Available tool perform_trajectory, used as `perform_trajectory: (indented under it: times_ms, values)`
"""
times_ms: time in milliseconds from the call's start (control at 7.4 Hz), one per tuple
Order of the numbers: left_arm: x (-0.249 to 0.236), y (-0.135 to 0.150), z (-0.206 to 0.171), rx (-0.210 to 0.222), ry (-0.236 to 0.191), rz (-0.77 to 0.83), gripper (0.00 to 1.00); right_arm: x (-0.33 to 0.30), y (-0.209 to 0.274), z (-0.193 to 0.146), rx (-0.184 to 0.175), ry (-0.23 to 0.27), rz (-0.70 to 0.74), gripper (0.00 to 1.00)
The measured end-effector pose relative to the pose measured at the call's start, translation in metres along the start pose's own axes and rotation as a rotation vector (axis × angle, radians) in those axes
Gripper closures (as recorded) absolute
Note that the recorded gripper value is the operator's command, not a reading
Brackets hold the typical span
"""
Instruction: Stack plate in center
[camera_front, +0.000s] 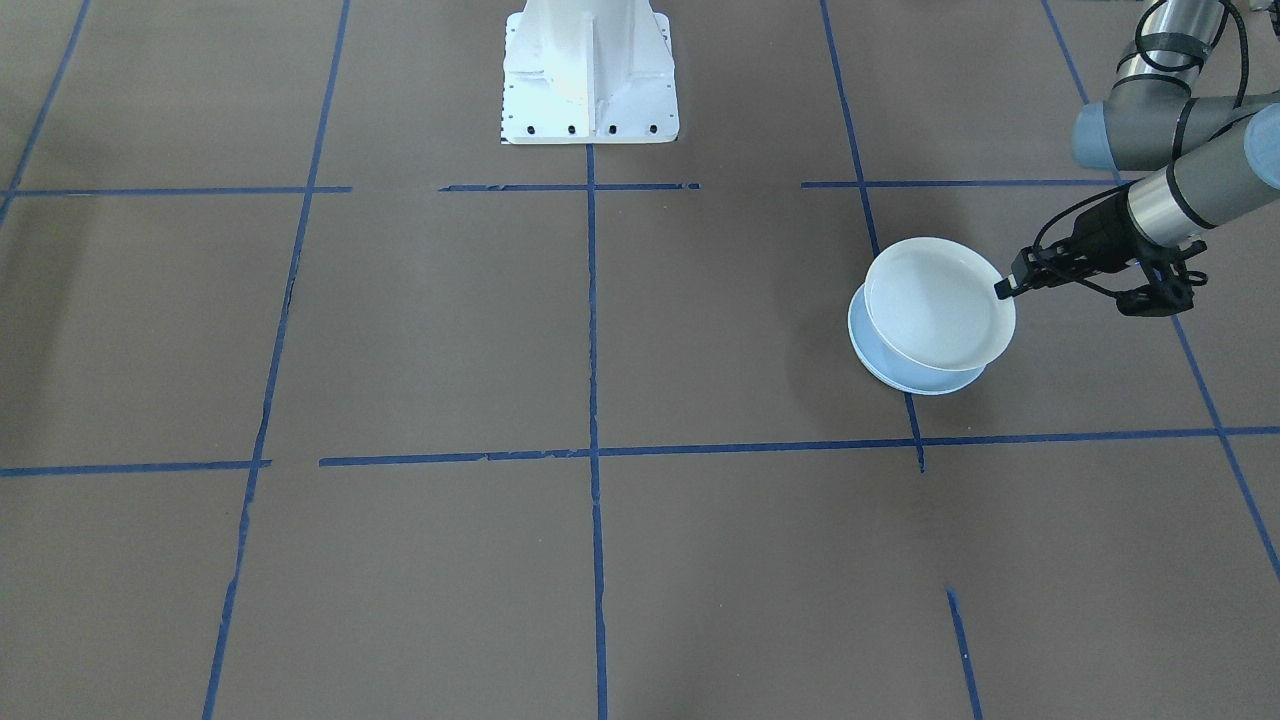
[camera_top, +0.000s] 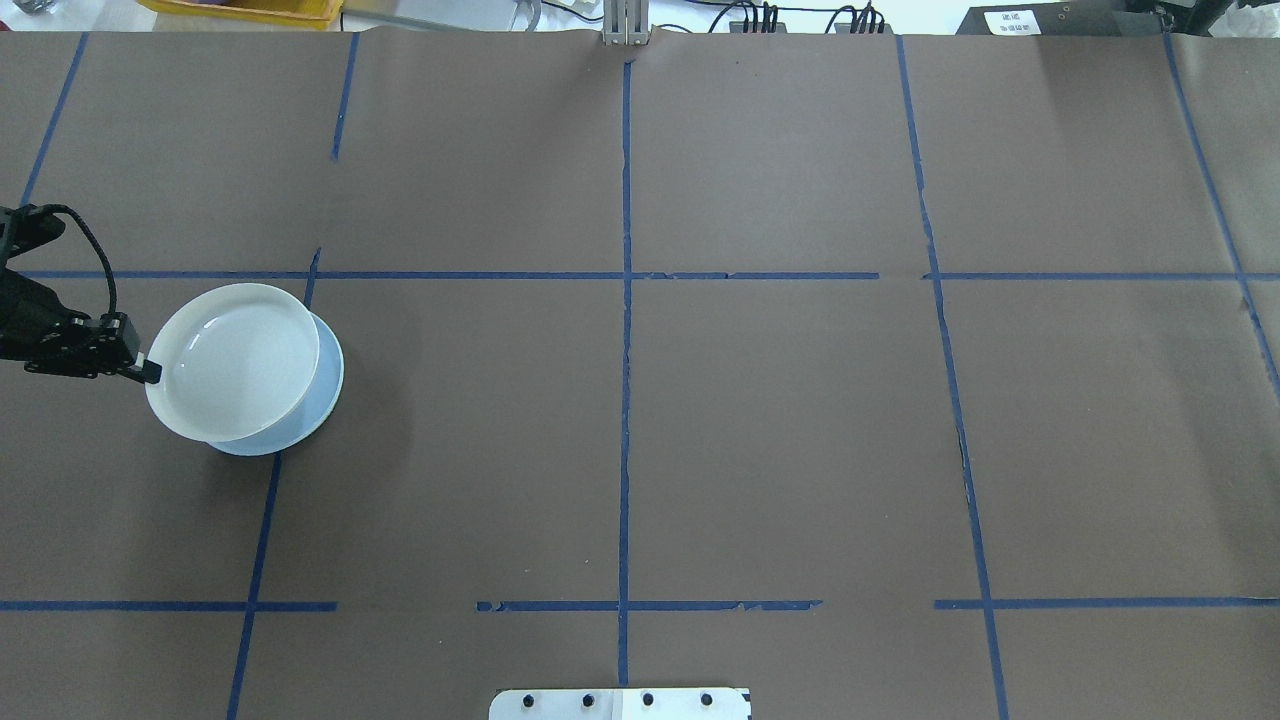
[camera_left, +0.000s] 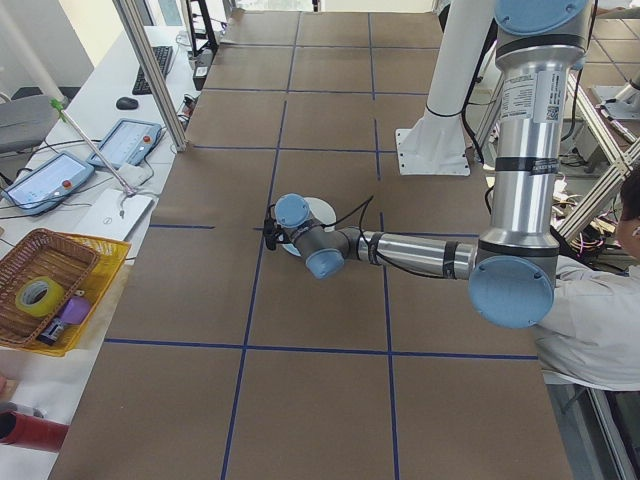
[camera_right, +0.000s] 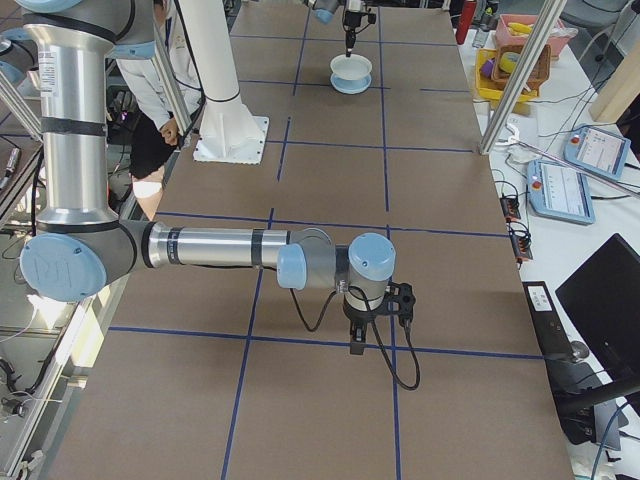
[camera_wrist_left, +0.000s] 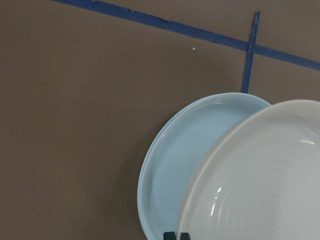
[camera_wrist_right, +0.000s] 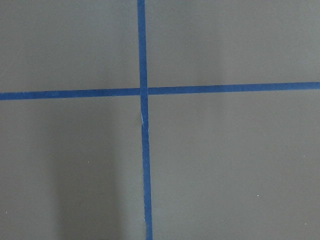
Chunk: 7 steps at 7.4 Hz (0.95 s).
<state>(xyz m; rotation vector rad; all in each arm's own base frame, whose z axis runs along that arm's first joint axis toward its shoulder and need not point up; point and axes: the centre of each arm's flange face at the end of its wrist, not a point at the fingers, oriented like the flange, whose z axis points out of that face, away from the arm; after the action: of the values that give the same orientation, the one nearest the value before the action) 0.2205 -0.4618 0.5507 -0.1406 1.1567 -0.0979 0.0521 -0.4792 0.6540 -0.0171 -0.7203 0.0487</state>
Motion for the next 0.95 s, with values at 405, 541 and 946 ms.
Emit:
perform_trajectory:
  times_ms: [405,541,946]
  values:
    - [-0.0085,-0.0073,0.009,-0.011,-0.012,-0.02,1.0,0.0,0.0,0.0,0.0,0.0,0.0,0.0]
    - [-0.0096,-0.0082,0.0105,-0.013,-0.014,-0.024,1.0,-0.0001,0.0,0.0,0.0,-0.001,0.0,0.0]
    - [-0.0104,-0.0089,0.0125,-0.016,-0.016,-0.028,0.0,-0.0001,0.0,0.0,0.0,-0.001,0.001,0.0]
